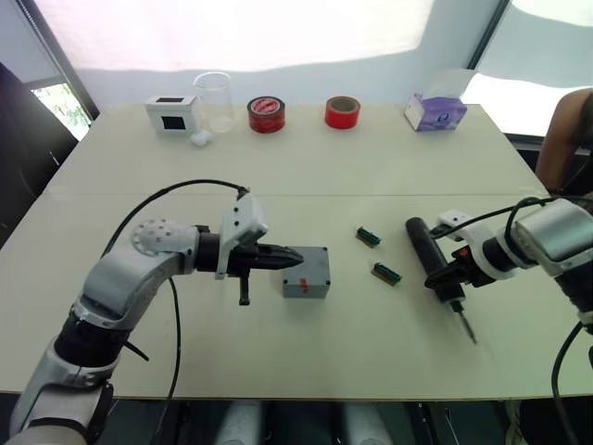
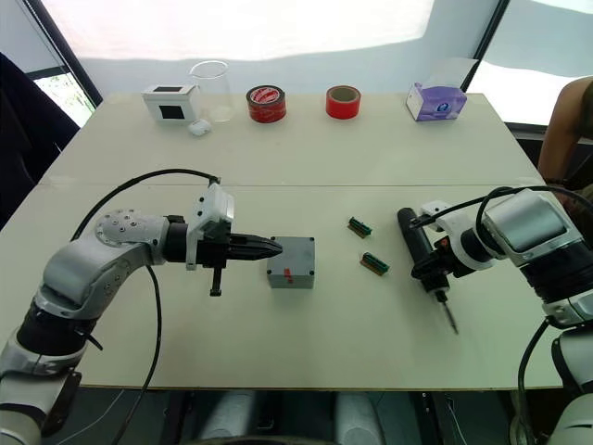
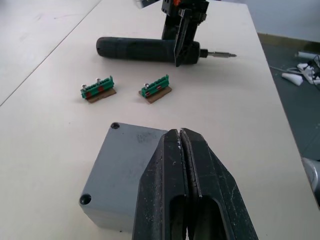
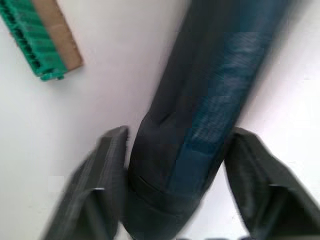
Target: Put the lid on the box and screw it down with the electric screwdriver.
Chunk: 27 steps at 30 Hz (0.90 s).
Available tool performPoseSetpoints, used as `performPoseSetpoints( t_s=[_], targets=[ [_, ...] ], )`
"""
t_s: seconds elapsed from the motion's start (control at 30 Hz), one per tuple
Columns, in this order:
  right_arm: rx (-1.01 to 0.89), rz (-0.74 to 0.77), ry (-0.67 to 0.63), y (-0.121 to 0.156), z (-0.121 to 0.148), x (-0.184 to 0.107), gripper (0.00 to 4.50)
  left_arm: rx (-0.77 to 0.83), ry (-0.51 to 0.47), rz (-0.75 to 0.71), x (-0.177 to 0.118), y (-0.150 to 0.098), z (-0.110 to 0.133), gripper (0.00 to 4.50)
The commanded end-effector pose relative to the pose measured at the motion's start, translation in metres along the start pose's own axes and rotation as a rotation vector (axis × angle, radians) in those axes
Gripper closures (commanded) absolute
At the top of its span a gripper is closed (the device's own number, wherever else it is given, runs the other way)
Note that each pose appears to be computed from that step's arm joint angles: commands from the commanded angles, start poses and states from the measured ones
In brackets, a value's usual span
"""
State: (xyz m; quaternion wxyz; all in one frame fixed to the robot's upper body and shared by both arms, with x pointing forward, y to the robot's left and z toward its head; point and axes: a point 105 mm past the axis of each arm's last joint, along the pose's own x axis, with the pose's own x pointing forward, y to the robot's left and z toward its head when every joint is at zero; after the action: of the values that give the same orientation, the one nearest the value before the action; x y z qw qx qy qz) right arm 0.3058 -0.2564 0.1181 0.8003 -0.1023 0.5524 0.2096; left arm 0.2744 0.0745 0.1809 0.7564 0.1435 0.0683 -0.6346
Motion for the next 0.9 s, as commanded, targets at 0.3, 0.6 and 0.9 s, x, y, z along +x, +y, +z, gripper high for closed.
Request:
performPoseSetpoints(
  t_s=[0.3, 0.6, 0.9],
  targets=[
    [0.148, -0.059, -0.191, -0.012, 0.036, -0.016, 2.68, 0.037, -0.030, 0.051, -0.012, 0.021, 0.014, 4.50],
    [0.117, 0.233, -1.453, 0.039, 0.154, -0.176, 2.68, -0.037, -0.056, 0.075, -0.019, 0.036, 0.012, 4.50],
    [-0.086, 0.399, -1.561, 0.142, 0.131, -0.133, 2.68, -0.073, 0.009, 0.032, -0.007, 0.037, -0.007, 4.50]
  ],
)
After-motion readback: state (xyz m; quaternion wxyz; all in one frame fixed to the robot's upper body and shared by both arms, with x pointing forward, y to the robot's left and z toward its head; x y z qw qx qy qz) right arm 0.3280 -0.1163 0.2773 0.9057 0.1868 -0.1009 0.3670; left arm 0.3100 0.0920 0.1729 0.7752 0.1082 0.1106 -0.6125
